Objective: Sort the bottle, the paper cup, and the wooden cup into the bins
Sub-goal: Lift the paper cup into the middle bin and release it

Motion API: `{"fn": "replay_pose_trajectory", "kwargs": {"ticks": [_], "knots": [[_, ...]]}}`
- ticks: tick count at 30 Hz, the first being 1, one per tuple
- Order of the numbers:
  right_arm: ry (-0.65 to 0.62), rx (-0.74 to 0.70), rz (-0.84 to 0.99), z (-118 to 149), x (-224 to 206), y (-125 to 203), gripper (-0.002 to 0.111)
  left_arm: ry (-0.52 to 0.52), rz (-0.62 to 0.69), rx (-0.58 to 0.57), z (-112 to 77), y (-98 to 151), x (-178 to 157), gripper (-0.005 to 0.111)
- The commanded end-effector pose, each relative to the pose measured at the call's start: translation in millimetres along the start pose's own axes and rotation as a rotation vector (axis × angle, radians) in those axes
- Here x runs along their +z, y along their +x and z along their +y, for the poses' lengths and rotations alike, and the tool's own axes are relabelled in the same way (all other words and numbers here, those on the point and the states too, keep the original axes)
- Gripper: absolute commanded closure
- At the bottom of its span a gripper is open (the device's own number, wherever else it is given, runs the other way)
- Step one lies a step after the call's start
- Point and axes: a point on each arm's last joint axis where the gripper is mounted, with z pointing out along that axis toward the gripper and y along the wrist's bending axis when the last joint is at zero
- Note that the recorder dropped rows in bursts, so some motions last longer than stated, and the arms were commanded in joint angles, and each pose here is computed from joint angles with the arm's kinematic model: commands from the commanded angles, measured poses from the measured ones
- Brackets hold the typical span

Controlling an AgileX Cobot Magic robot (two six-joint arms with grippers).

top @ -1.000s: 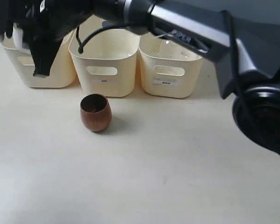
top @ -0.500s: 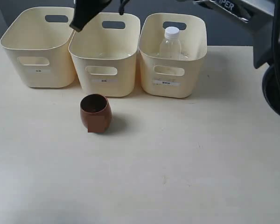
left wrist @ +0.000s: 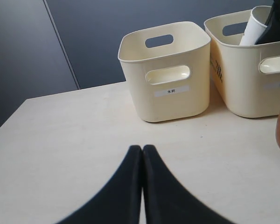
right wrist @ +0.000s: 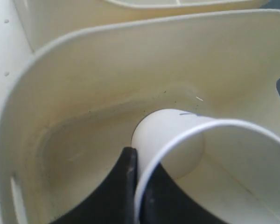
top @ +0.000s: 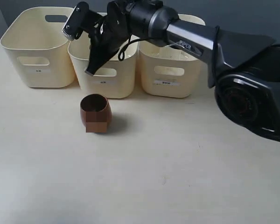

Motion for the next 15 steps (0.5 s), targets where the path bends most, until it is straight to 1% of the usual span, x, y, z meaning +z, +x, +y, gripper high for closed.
{"fn": "replay_pose_trajectory", "kwargs": {"ticks": [1, 8, 10, 13, 15], "knots": [[0.018, 0.002, -0.021, -1.8, 5.7, 1.5, 0.109, 0.004, -0.006, -0.005, 0.0, -1.9, 0.0, 0.107], [0.031, 0.004, -0.037, -3.8, 6.8, 0.9, 0.109, 0.004, -0.006, -0.005, 0.0, -1.9, 0.0, 0.107], [0.030, 0.010, -0.039, -4.9, 6.0, 0.6, 0.103, 0.004, -0.006, -0.005, 0.0, -1.9, 0.0, 0.107], [0.030, 0.026, -0.038, -6.9, 6.0, 1.9, 0.089, 0.004, -0.006, -0.005, 0.0, -1.9, 0.0, 0.107], [0.030, 0.033, -0.038, -7.6, 6.0, 2.4, 0.083, 0.004, -0.006, -0.005, 0.0, -1.9, 0.0, 0.107]]}}
